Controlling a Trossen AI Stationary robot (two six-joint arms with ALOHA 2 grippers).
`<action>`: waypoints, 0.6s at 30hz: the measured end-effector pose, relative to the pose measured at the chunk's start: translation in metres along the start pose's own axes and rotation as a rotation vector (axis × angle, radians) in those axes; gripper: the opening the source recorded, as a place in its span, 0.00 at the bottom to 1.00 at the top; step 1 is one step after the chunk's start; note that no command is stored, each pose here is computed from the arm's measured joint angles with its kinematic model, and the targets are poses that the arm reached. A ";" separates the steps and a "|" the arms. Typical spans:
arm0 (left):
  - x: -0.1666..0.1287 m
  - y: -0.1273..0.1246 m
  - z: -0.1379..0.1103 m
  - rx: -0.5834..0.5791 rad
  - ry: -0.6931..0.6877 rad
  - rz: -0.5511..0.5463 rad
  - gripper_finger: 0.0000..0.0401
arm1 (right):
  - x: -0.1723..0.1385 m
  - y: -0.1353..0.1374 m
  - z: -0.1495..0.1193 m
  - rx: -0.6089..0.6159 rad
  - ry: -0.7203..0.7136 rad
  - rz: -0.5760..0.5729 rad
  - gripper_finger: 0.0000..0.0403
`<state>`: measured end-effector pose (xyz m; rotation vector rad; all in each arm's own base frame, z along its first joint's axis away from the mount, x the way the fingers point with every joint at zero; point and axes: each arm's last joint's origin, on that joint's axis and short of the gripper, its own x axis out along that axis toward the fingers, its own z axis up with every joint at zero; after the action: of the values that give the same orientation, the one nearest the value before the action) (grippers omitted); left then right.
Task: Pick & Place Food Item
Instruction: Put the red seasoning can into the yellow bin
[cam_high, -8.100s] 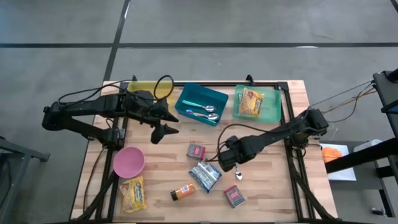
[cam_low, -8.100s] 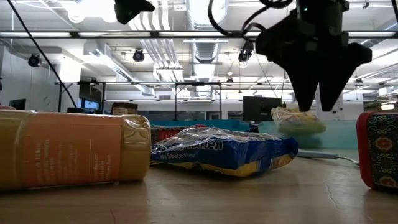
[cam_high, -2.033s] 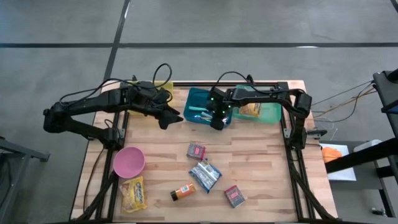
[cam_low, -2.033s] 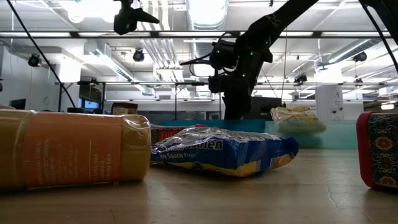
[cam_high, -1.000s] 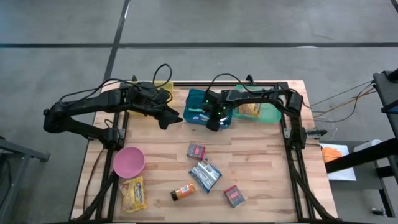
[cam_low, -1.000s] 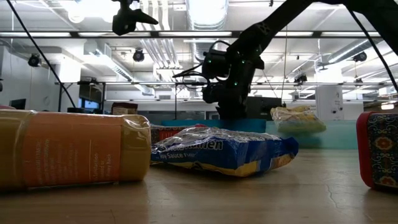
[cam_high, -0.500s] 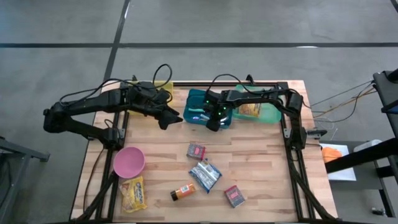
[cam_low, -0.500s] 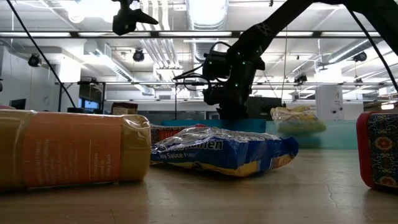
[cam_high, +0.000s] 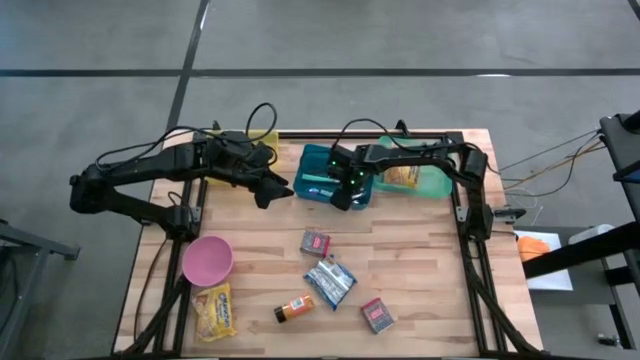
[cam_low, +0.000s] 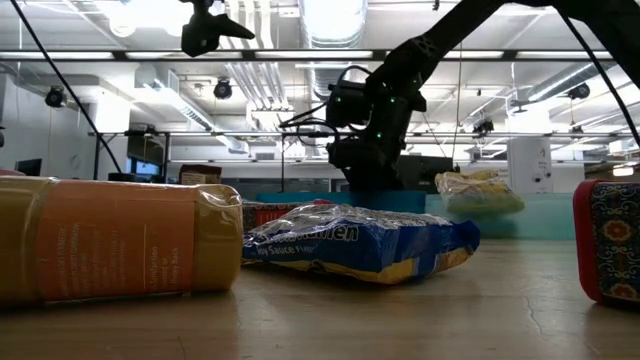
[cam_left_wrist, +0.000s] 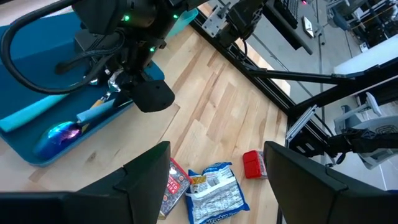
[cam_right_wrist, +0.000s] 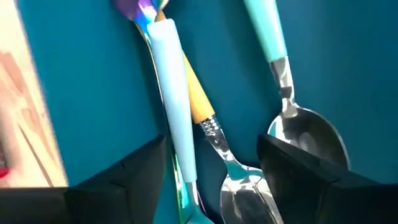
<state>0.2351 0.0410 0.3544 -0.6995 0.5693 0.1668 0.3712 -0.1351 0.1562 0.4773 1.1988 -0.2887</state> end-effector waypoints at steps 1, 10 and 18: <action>0.000 0.000 0.000 0.000 0.000 -0.001 0.66 | -0.002 0.000 0.000 -0.001 -0.006 0.000 0.62; 0.000 0.000 -0.004 0.151 0.050 -0.022 0.66 | -0.057 0.015 0.003 -0.081 -0.160 -0.045 0.63; 0.014 -0.010 -0.019 0.486 0.154 -0.044 0.66 | -0.100 0.037 -0.013 -0.110 -0.206 -0.012 0.63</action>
<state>0.2418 0.0208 0.3402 -0.2525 0.7089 -0.0689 0.3433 -0.1003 0.2537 0.3364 1.0114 -0.2738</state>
